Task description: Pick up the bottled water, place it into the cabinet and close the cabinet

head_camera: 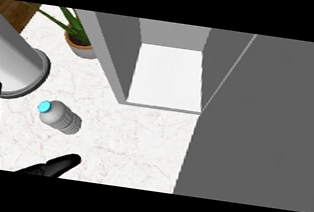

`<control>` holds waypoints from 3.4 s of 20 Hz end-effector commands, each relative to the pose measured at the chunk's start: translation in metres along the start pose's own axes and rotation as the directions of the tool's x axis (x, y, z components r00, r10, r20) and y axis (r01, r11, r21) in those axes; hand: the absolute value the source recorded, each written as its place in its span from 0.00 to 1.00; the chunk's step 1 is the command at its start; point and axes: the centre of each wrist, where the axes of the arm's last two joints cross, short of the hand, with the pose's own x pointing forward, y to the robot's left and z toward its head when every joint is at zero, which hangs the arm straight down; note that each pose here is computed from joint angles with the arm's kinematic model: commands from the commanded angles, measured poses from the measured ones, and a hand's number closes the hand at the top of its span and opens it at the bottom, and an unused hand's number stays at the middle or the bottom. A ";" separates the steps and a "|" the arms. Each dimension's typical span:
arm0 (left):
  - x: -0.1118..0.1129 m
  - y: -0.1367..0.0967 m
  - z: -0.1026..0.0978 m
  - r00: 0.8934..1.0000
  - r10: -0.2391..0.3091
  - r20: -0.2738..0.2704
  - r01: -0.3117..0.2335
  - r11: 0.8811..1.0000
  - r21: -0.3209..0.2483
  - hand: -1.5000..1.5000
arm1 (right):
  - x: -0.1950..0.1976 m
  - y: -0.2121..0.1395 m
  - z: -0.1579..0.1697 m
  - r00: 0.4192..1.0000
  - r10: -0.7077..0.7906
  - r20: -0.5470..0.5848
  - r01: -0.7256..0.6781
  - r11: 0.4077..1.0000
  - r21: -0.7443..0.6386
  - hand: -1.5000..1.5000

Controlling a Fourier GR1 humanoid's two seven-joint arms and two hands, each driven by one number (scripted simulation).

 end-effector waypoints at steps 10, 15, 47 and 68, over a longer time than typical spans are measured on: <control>-0.033 0.031 -0.021 0.999 -0.037 -0.027 0.040 0.994 0.100 0.00 | 0.029 -0.002 0.030 0.997 0.045 0.058 -0.043 0.999 -0.029 0.00; -0.053 0.053 -0.059 0.996 -0.051 -0.074 0.059 0.991 0.120 0.00 | 0.028 0.003 0.024 0.998 0.031 0.055 -0.030 0.999 -0.014 0.00; -0.253 0.100 -0.042 0.977 -0.082 -0.199 0.114 0.981 0.157 0.00 | 0.041 0.011 0.016 0.997 0.056 0.056 -0.056 0.998 0.004 0.00; -0.305 0.112 -0.029 0.982 0.054 -0.179 -0.025 0.987 0.161 0.00 | 0.038 0.016 0.027 0.998 0.037 0.050 -0.035 0.999 -0.030 0.00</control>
